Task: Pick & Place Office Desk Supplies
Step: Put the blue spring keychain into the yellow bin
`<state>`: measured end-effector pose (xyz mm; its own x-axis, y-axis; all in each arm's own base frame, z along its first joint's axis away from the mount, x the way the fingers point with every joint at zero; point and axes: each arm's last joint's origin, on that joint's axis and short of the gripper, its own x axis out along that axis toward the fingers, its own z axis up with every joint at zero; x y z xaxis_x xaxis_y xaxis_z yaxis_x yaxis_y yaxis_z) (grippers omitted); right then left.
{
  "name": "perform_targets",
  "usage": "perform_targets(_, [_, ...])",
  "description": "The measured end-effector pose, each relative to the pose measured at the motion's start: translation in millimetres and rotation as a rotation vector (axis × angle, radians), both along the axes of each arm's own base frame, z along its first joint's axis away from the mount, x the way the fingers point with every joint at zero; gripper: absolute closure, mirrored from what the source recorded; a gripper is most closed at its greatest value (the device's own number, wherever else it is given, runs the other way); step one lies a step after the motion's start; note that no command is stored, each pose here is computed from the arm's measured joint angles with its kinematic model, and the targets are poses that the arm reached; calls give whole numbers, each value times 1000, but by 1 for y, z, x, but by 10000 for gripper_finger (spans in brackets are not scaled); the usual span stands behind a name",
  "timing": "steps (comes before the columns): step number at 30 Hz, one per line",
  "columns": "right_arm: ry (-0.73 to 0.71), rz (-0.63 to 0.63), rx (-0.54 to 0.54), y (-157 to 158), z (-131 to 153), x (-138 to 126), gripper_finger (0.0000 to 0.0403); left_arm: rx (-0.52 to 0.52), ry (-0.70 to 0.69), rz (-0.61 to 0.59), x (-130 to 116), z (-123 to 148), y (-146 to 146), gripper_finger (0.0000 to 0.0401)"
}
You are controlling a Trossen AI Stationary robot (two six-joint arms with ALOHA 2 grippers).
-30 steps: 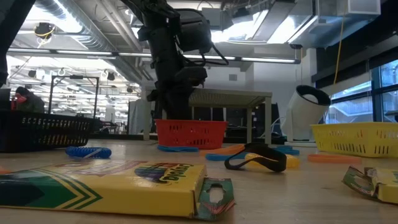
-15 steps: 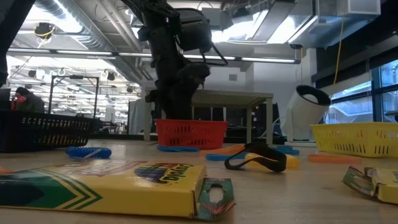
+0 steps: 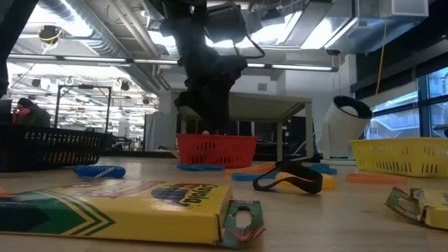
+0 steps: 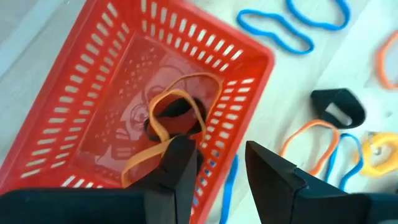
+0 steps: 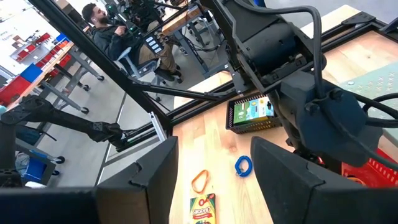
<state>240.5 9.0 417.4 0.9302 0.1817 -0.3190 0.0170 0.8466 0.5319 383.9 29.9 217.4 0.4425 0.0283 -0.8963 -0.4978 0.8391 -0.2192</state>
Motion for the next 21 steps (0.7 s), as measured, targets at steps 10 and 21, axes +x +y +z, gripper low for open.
perform_targets(10, [0, 7, 6, 0, 0, 0, 199, -34, 40, -19, -2, -4, -5, 269])
perform_targets(21, [0, 21, 6, 3, 0, 0, 199, -164, 55, -116, 7, -25, -9, 286])
